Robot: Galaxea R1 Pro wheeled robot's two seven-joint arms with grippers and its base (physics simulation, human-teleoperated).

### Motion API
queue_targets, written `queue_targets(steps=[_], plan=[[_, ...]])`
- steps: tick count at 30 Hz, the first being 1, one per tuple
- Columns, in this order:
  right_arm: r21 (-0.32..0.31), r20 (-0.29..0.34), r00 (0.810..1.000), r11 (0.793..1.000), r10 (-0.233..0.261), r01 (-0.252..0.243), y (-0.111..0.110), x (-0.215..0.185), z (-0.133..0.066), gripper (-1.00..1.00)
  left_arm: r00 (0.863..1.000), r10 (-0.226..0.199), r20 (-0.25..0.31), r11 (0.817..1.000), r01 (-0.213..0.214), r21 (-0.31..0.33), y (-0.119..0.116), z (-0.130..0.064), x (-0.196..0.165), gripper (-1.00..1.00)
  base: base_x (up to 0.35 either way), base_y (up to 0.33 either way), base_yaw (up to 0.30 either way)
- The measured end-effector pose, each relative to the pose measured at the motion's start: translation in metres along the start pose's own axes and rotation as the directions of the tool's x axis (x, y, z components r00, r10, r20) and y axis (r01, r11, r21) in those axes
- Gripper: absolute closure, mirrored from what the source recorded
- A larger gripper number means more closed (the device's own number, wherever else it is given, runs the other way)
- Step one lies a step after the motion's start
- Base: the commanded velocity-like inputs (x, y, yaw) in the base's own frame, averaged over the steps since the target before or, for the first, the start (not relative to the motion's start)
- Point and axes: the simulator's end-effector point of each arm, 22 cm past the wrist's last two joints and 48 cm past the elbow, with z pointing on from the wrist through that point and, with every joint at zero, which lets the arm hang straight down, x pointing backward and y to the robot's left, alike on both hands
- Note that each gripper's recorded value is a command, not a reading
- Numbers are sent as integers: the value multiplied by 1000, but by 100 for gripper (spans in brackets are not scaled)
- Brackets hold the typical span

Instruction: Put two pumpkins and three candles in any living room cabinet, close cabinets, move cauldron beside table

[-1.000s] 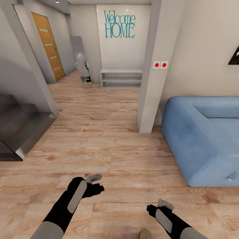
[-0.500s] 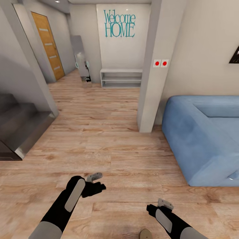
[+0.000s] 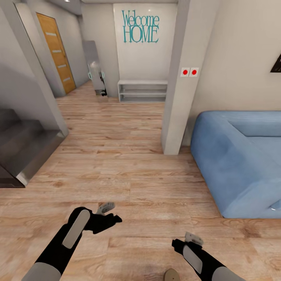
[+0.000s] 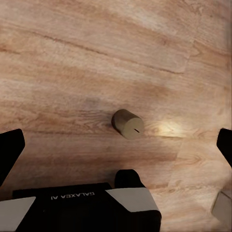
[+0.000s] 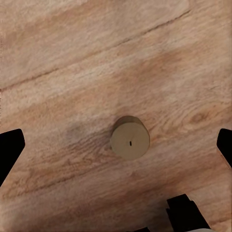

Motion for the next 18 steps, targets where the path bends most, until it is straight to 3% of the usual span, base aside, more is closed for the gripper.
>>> queue_targets(steps=[3,6,9,18], plan=[[-14,21,1000,1000,-10,11,3,-5,0,-100,1000,9,-7,1000,-9,16,1,-1,6,-100,0,0,0],[-13,21,1000,1000,-9,10,2,-4,0,-100,1000,3,27,999,-5,40,-2,-12,-13,-100,0,0,0],[-7,30,1000,1000,4,-4,0,-4,5,-100,999,-13,45,996,9,90,-18,-12,-20,-100,0,0,0],[-4,39,999,1000,12,-12,-2,0,20,-100,996,-22,90,994,12,109,-3,-16,-37,-100,0,0,0]])
